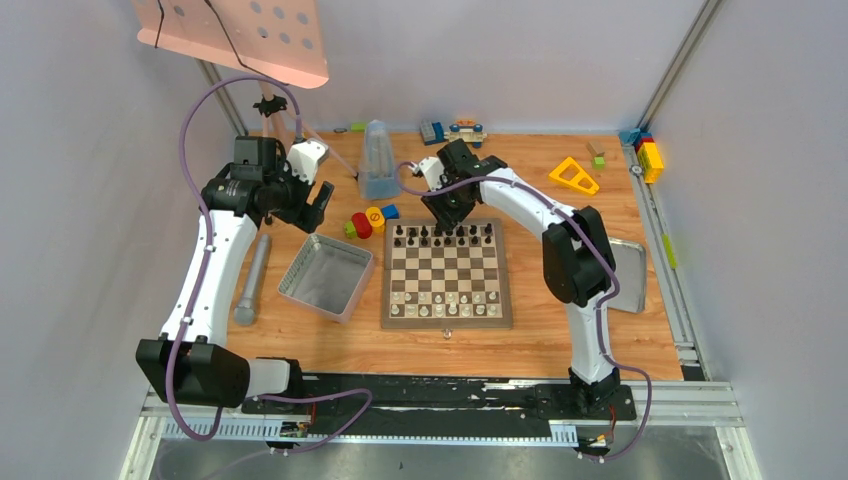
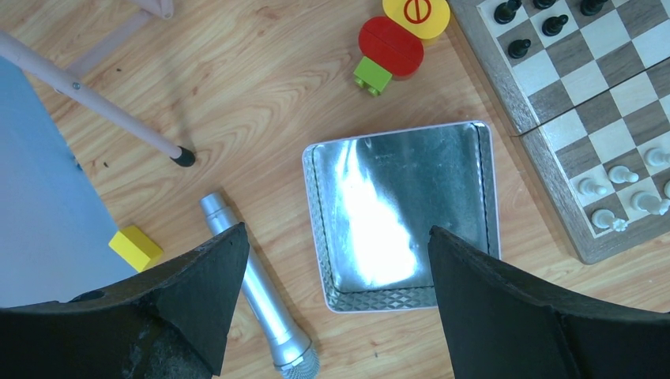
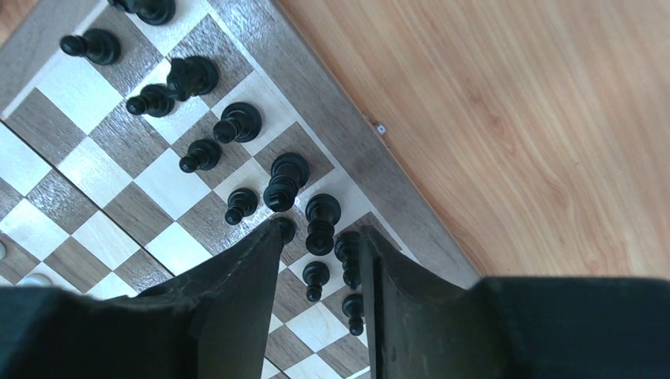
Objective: Set up the chess pieces on the board
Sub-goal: Place the chess piece on the chessboard, then reset both arms
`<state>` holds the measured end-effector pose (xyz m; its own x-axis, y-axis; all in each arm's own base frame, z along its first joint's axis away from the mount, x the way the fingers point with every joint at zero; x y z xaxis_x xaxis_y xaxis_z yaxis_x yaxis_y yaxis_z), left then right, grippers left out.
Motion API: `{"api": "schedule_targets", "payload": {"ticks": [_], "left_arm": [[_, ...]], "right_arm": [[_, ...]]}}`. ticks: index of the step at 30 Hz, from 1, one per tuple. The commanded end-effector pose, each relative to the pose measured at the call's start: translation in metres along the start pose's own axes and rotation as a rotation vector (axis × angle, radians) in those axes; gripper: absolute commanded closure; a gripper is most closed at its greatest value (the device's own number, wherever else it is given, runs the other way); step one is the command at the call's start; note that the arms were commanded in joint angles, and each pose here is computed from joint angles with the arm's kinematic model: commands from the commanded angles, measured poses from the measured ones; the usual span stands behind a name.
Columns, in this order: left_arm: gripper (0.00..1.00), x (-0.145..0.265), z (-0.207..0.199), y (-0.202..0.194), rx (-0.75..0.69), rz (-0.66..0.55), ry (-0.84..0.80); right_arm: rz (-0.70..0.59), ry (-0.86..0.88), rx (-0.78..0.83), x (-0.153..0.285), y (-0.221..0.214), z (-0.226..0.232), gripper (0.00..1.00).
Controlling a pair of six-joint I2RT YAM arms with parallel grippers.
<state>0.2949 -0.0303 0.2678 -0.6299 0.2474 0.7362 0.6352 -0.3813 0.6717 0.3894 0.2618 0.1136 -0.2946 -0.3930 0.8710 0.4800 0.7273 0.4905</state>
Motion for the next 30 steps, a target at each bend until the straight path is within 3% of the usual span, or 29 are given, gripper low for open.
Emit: {"api": "schedule_targets", "payload": {"ticks": [1, 9, 18, 24, 30], "left_arm": [[0.09, 0.008, 0.002, 0.006, -0.004, -0.049, 0.023], [0.00, 0.006, 0.010, 0.010, 0.010, -0.117, 0.093], [0.00, 0.013, 0.012, 0.019, 0.035, -0.312, 0.173], [0.00, 0.027, 0.019, 0.015, 0.107, -0.432, 0.287], [0.00, 0.043, 0.015, 0.000, 0.151, -0.493, 0.342]], "right_arm": [[-0.112, -0.052, 0.005, 0.036, 0.034, -0.009, 0.55], [-0.245, -0.165, -0.007, 0.112, 0.056, -0.023, 0.32], [-0.381, -0.324, -0.123, 0.213, 0.019, -0.053, 0.00], [-0.541, -0.470, -0.243, 0.285, -0.032, -0.071, 0.00], [-0.631, -0.577, -0.332, 0.306, -0.087, -0.051, 0.00]]}}
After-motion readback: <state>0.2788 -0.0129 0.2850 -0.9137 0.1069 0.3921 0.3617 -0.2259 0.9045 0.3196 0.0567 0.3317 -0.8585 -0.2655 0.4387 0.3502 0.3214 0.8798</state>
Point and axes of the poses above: each gripper's point midway between its finger pads, its own x axis back along the fingers, its own z axis along the line the jaws close on, y = z × x, the point moved 4 cm from there along x, back along the fingers, and after that the axes turned 4 degrees about x, right-handed, at the moved point
